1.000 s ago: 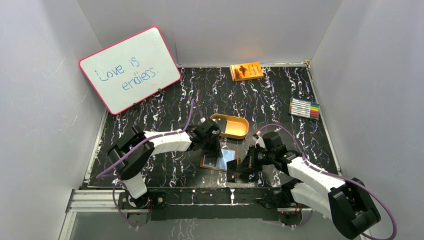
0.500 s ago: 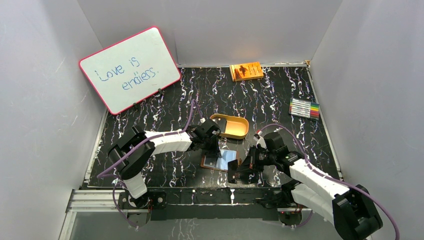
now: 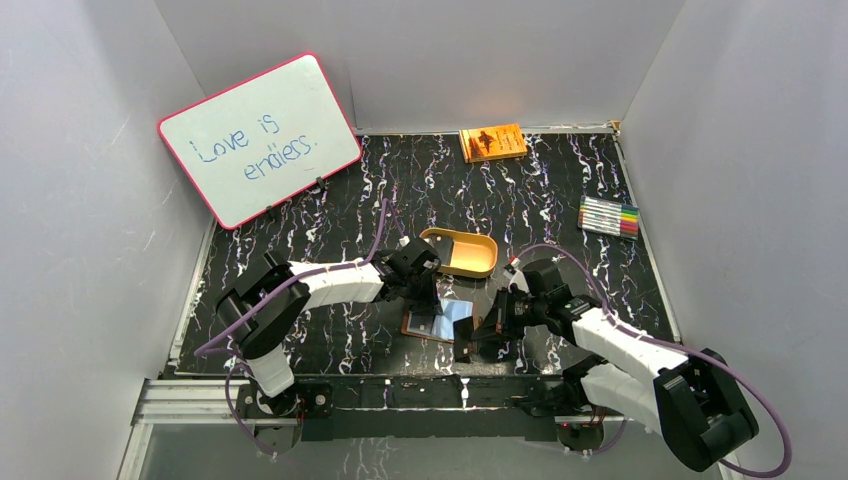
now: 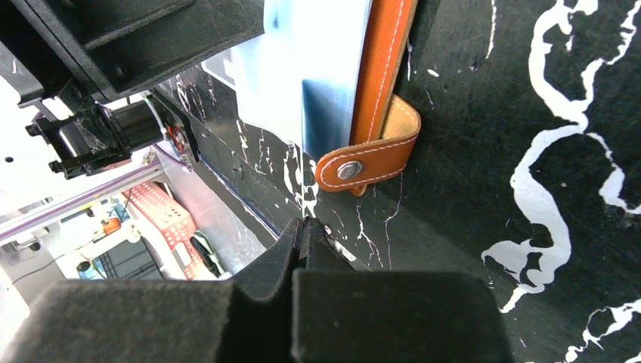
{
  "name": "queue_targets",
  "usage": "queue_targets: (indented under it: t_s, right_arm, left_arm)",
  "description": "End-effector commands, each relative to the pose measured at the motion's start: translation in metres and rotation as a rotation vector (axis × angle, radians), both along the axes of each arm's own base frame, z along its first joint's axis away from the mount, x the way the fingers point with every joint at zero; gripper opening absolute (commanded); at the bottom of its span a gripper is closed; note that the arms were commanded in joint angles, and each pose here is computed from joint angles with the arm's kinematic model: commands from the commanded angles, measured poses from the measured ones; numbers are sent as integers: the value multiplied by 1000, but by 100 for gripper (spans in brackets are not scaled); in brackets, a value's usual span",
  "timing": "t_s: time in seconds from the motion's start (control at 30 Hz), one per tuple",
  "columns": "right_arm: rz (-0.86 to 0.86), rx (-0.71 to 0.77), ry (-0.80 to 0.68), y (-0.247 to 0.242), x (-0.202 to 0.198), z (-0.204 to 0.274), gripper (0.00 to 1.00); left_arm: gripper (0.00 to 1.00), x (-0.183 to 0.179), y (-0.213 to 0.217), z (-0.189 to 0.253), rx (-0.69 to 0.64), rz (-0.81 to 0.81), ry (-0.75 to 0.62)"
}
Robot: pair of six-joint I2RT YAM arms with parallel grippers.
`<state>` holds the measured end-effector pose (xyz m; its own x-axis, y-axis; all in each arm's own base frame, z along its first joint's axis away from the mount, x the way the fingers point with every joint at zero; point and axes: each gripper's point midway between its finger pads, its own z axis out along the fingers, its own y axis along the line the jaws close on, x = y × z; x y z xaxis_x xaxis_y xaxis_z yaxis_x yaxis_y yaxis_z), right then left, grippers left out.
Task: Put the credit cards into the card holder
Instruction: Turn over the card slot in the card holder.
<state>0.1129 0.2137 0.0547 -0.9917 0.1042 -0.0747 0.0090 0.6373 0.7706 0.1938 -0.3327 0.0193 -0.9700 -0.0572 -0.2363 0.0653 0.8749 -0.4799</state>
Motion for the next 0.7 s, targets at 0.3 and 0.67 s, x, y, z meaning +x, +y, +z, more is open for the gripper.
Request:
queue_targets:
  t_s: [0.3,0.67]
  right_arm:
    - [42,67,-55,19,20,9,0]
    - [68,108,-107,27,28,23,0]
  left_arm:
    - [0,-9,21,-11,76,7,36]
    - [31,0,14,16,53,-9,-5]
